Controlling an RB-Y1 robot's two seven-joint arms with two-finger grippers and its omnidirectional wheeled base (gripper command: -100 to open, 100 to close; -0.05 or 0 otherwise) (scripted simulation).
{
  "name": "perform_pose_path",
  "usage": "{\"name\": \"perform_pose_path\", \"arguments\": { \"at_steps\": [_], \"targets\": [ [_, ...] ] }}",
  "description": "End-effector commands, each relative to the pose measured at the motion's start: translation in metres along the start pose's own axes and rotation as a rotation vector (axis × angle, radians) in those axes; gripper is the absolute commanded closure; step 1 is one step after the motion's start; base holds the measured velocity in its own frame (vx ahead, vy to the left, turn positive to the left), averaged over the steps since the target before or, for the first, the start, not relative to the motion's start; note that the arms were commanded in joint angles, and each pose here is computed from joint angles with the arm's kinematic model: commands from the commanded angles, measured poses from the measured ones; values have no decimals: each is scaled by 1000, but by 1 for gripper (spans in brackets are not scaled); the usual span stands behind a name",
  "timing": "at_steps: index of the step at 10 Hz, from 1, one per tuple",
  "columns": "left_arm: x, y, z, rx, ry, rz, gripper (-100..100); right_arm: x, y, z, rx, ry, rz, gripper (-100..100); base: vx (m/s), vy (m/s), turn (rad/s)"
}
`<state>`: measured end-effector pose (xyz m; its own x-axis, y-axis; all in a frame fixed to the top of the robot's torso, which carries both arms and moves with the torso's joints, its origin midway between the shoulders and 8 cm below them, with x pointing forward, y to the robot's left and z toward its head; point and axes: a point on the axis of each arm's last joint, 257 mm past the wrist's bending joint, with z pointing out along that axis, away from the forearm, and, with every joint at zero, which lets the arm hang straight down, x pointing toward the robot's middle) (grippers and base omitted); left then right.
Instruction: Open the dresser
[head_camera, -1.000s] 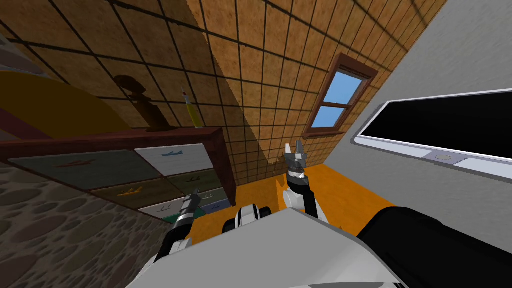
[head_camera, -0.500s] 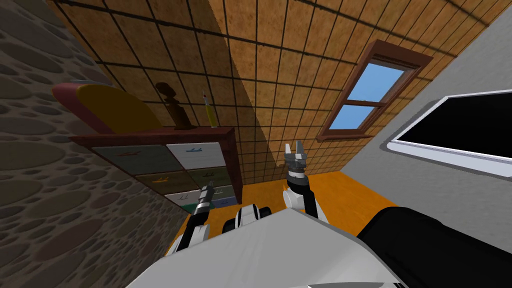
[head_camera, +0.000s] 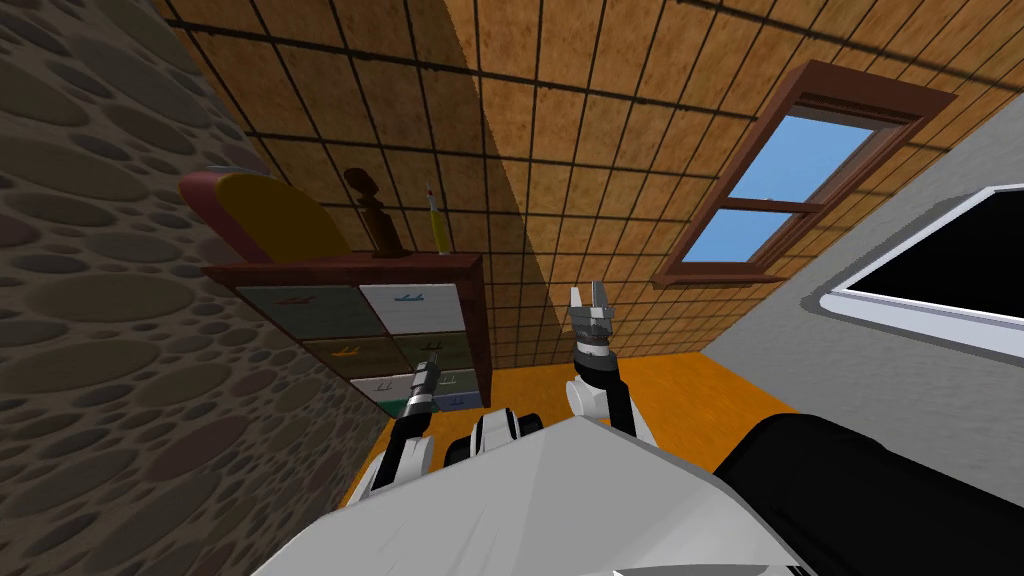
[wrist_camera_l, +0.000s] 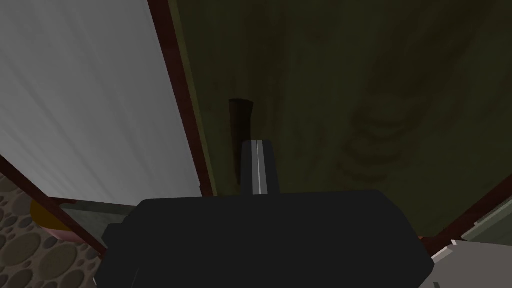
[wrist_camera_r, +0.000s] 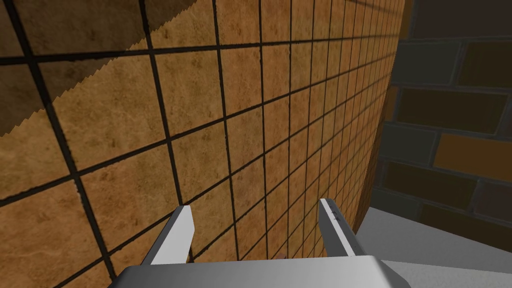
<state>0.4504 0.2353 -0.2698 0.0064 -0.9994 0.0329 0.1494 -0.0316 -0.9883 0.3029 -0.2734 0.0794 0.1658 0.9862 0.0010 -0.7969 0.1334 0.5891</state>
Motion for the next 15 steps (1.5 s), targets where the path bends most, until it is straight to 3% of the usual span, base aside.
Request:
{"name": "perform_pose_path", "arguments": {
  "at_steps": [1,3,7,11,14,15],
  "targets": [
    [-13,-1,0,-4,23,55,-100,0,0,0,0,0,0,0,0,0,0],
    [-21,-4,0,-5,38,92,-100,0,0,0,0,0,0,0,-4,-10,-1],
    [-19,-14,9,-16,43,110,-100,0,0,0,0,0,0,0,-5,-26,-4],
    [1,-15,14,-20,11,33,-100,0,0,0,0,0,0,0,-4,-15,-1],
    [-2,-19,16,-18,15,44,-100,0,0,0,0,0,0,0,33,0,-6],
    [-2,-19,16,-20,14,44,100,0,0,0,0,0,0,0,6,0,1]
  ]
}}
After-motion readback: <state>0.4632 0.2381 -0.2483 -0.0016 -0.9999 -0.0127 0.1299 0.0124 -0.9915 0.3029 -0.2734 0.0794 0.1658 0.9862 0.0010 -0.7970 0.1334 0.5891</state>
